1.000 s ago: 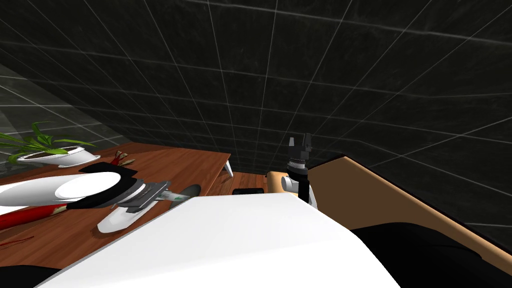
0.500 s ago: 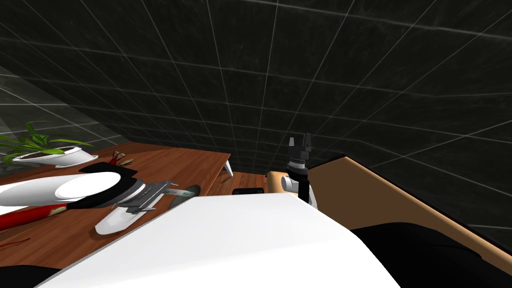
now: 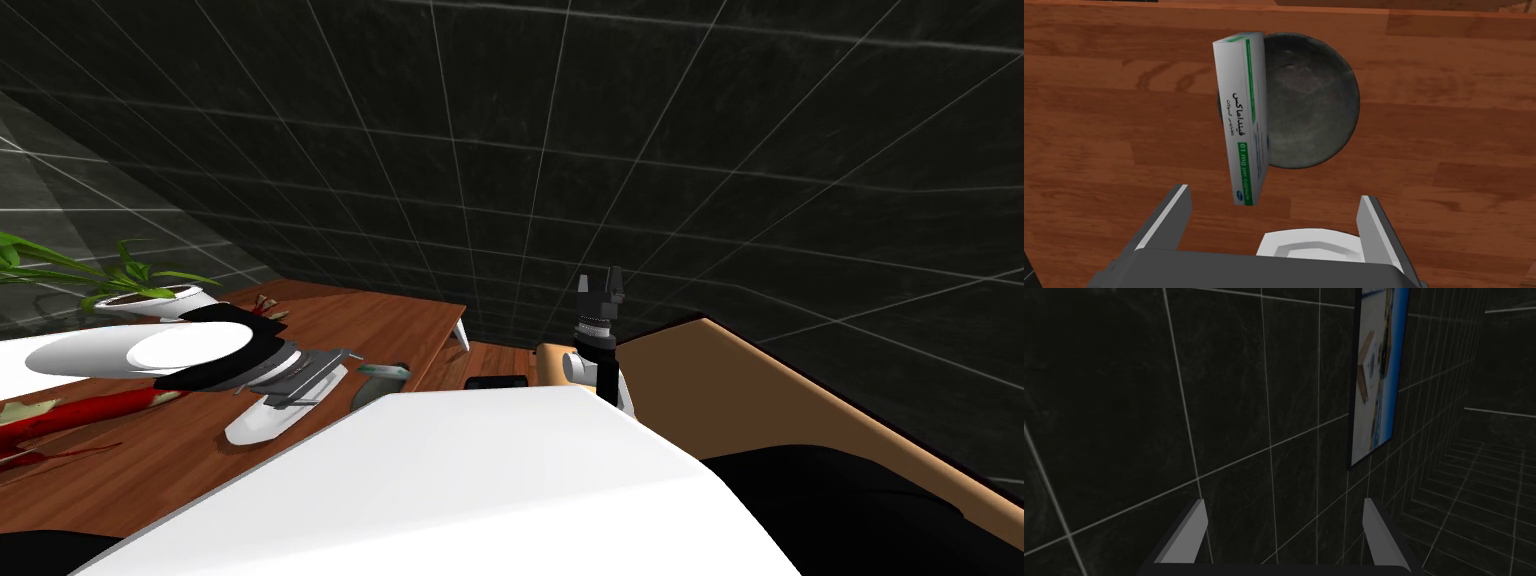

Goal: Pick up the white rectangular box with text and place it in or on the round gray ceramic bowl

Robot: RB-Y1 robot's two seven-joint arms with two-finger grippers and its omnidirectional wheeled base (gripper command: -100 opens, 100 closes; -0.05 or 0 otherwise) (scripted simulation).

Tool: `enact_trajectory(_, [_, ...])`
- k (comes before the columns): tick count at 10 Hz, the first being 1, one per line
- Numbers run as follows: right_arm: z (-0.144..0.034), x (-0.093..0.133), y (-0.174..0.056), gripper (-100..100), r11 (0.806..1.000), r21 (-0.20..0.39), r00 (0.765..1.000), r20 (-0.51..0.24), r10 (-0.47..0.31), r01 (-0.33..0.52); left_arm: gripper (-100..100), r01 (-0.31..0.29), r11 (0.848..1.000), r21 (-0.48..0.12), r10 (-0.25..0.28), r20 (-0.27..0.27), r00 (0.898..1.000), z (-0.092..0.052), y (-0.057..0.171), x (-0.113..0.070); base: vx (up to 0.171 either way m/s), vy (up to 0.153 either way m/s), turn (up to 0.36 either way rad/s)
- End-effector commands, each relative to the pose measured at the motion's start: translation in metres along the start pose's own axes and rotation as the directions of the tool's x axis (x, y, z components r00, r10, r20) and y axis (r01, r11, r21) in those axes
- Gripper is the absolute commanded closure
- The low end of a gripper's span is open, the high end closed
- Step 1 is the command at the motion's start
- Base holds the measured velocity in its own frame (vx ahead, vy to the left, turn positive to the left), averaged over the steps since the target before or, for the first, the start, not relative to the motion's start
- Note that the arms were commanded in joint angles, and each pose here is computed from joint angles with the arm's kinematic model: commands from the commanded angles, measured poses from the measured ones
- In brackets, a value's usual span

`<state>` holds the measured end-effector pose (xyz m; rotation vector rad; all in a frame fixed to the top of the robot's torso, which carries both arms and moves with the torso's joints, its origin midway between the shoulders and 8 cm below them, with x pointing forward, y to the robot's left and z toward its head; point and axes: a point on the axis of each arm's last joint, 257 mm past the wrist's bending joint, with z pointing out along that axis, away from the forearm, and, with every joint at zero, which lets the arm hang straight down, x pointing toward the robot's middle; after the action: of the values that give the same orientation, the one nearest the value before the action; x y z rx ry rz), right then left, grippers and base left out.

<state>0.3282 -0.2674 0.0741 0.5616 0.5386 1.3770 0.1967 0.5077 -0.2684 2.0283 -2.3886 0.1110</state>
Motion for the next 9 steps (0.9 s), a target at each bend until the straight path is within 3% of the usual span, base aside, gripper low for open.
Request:
enact_trajectory(1, [0.0, 0.0, 0.0, 0, 1.0, 0.0, 1.0, 0.0, 0.0, 0.0, -100, -0.017, 1.0, -0.002, 0.017, -0.004, 1.0, -0.012, -0.013, 0.006, -0.025, 0.029, 0.093])
enact_trajectory(2, [0.0, 0.0, 0.0, 0, 1.0, 0.0, 1.0, 0.0, 0.0, 0.0, -100, -0.032, 0.999, -0.004, 0.032, -0.008, 0.999, -0.02, -0.023, 0.011, -0.031, 0.036, 0.12])
enact_trajectory(3, [0.0, 0.0, 0.0, 0, 1.0, 0.0, 1.0, 0.0, 0.0, 0.0, -100, -0.023, 1.0, -0.002, 0.023, -0.005, 1.0, -0.015, -0.018, 0.007, -0.012, 0.014, 0.02])
enact_trajectory(4, [0.0, 0.0, 0.0, 0, 1.0, 0.0, 1.0, 0.0, 0.0, 0.0, 0, -0.024, 1.0, -0.003, 0.024, -0.006, 1.0, -0.016, -0.019, 0.008, 0.0, 0.0, 0.0])
enact_trajectory(9, [0.0, 0.0, 0.0, 0, 1.0, 0.0, 1.0, 0.0, 0.0, 0.0, 0, -0.024, 1.0, -0.003, 0.024, -0.006, 1.0, -0.015, -0.019, 0.008, 0.0, 0.0, 0.0])
